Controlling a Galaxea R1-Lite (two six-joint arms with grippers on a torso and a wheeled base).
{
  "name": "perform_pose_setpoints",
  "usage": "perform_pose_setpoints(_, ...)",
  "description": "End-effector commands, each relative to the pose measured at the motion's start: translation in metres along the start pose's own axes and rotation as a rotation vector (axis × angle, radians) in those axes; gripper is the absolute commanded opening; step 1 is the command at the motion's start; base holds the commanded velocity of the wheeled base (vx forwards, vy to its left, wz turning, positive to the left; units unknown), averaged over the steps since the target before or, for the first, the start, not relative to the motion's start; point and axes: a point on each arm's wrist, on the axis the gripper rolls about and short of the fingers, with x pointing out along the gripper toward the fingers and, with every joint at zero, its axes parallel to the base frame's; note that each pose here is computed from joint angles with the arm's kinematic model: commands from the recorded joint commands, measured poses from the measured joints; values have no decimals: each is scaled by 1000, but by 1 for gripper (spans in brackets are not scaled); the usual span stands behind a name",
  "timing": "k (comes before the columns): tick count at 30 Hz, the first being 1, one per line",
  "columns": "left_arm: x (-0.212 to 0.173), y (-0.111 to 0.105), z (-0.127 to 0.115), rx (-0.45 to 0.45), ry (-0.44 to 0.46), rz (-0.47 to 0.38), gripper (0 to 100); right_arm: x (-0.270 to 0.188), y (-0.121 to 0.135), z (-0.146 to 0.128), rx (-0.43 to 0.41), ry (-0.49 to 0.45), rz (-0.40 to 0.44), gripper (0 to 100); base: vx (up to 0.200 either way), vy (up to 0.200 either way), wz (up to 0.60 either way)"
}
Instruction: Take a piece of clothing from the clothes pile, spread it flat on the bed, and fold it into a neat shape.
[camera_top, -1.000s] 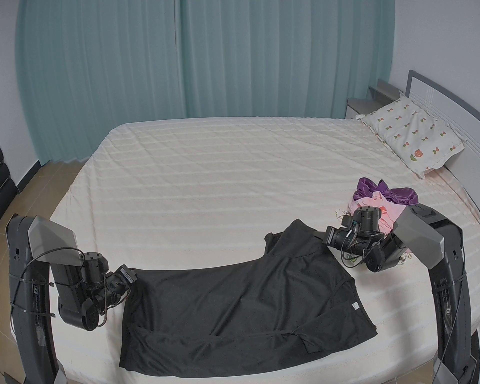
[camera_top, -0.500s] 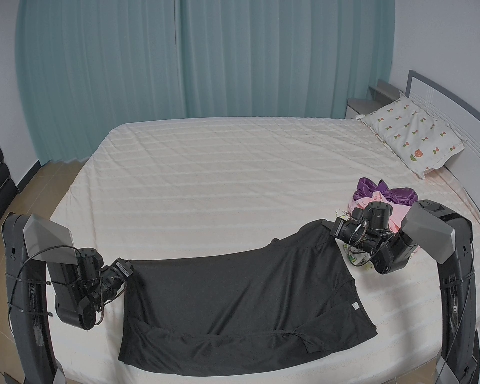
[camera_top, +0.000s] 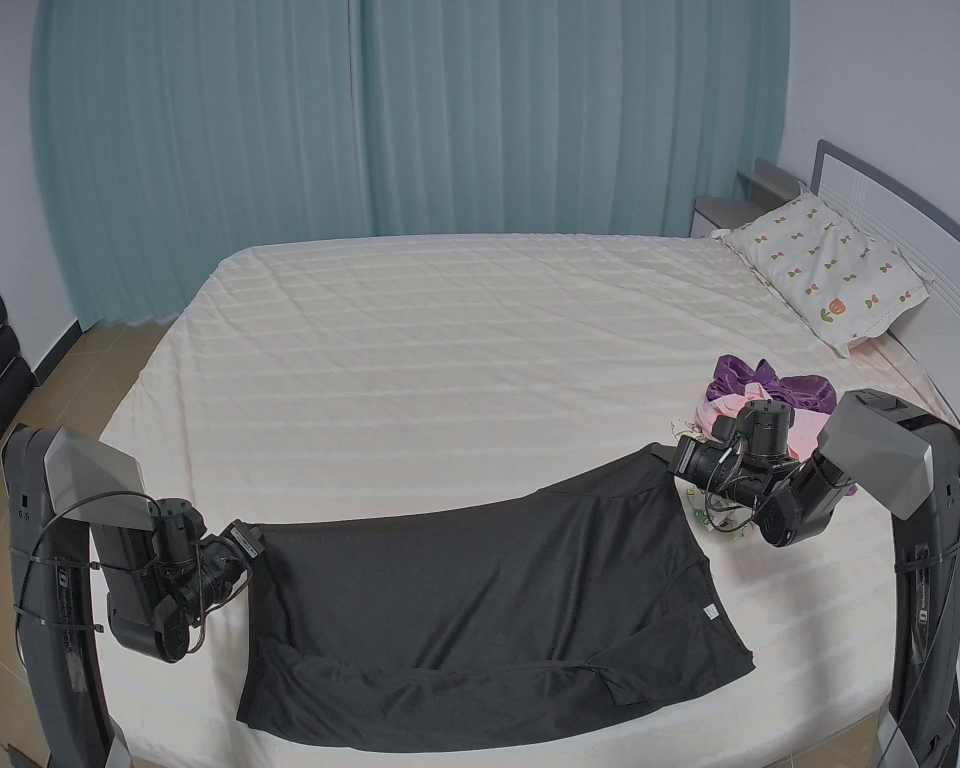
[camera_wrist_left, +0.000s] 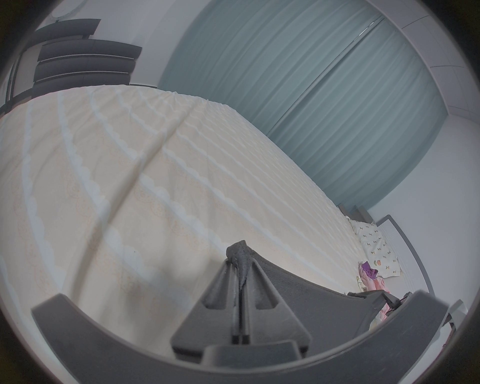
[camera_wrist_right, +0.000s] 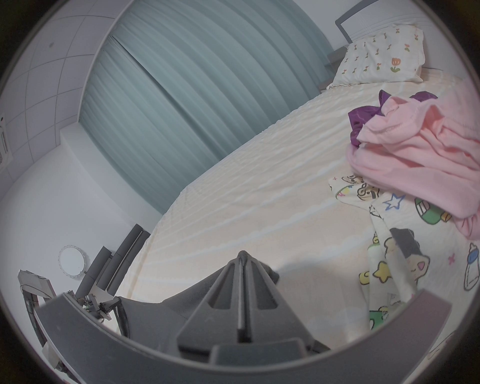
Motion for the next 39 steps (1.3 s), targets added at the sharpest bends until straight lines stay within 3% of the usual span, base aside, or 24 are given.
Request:
perform_pose_setpoints(1, -3, -3, 6, 0, -28, -17, 0, -3, 7, 7, -7, -24, -3, 0, 0, 0, 0)
perform_pose_setpoints(28, -13, -1, 13, -11, -41, -3, 0, 3, -2, 7, 16, -38, -15, 0, 0, 0, 0)
perform_pose_setpoints(39, -18, -3, 16, -3, -48, -7, 0, -10, -5, 20, 29, -58, -30, 0, 0, 0, 0)
